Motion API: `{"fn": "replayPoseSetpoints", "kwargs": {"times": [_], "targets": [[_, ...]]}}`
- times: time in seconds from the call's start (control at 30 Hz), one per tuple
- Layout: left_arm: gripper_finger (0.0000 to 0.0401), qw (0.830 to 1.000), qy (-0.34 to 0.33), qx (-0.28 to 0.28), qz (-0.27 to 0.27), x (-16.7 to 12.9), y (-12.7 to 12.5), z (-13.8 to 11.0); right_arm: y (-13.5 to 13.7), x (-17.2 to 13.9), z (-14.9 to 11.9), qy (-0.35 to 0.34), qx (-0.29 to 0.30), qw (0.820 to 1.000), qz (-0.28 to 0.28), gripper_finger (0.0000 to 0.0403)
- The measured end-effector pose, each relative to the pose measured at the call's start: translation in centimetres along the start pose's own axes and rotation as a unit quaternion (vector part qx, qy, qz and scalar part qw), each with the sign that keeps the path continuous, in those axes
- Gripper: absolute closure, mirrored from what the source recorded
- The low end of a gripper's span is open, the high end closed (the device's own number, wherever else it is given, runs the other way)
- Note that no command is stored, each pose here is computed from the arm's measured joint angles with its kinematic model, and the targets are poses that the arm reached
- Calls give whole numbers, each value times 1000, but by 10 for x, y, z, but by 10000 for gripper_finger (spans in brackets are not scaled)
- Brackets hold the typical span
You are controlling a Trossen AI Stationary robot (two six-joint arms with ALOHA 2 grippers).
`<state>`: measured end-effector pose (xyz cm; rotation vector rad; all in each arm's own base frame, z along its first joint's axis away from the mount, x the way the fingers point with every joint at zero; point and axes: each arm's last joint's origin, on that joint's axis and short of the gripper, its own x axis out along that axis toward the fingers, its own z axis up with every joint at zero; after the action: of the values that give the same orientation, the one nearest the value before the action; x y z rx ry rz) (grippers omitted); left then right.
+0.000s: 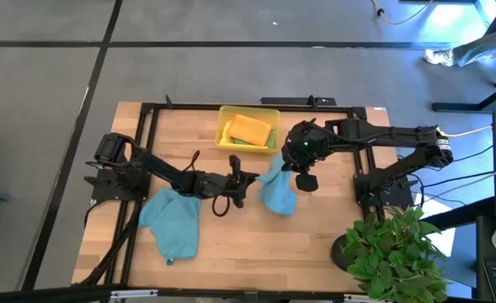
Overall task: Fold microfiber towels
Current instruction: Fold the right blue towel
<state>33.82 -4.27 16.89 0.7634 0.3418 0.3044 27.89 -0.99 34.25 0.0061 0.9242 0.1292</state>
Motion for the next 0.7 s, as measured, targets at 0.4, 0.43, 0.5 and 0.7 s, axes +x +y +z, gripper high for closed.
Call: {"fn": "replayPoseSetpoints", "kwargs": {"times": [0.4, 0.43, 0.5, 0.7], "targets": [[401, 997, 4, 15, 75, -62, 31, 50, -4, 1, -10, 61, -33, 994, -86, 350], [401, 996, 10, 17, 85, -68, 35, 53, -5, 1, -10, 63, -33, 993, -97, 338], [401, 995, 23, 22, 98, -79, 45, 61, -7, 0, -11, 67, -35, 989, -124, 308], [401, 987, 100, 39, 120, -92, 73, 88, -10, 0, -8, 61, -40, 980, -184, 212]]}}
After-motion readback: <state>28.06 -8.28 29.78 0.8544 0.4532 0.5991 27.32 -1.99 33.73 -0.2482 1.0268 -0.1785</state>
